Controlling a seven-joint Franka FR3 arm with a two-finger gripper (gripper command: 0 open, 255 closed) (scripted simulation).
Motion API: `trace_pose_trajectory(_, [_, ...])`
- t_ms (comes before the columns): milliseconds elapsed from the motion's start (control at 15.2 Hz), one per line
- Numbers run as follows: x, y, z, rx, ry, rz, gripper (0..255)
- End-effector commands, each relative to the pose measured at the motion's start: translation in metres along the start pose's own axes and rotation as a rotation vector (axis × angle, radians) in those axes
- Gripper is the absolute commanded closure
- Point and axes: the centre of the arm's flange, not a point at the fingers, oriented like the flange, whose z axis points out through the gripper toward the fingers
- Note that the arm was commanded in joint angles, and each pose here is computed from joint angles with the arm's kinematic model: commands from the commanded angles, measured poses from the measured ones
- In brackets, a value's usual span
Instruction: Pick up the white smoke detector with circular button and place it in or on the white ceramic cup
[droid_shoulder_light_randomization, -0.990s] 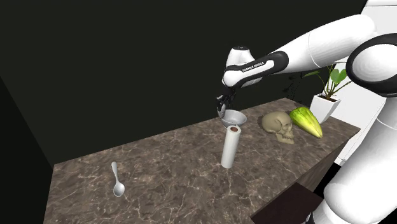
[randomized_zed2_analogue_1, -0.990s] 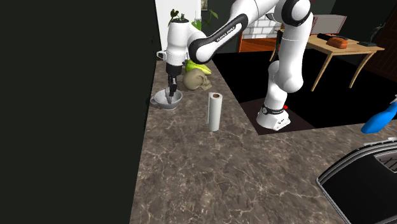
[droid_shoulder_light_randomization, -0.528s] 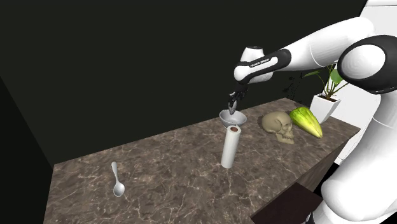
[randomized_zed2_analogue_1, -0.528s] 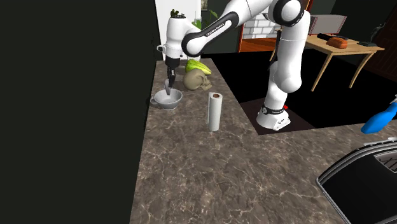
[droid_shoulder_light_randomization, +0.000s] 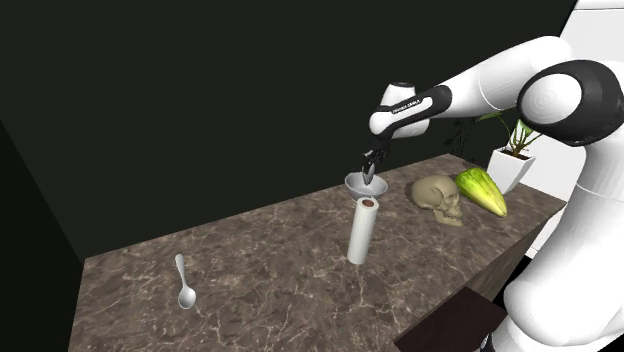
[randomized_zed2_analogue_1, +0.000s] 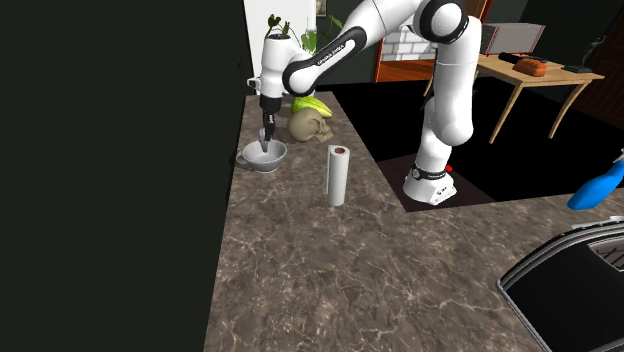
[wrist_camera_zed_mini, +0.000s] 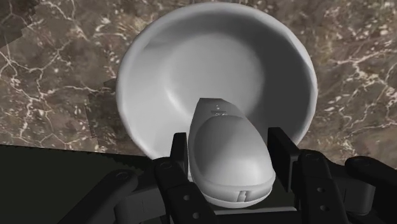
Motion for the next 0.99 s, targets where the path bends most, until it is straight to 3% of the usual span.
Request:
trace_pose_trajectory(0, [-0.003, 0.0, 0.01, 0.0, 0.001, 0.0, 255])
trace_pose_trajectory(462, [-0.01, -0.004, 0.045, 0.0, 0.001, 0.0, 255])
trace_pose_trajectory(924, [-0.01, -0.004, 0.045, 0.0, 0.001, 0.0, 255])
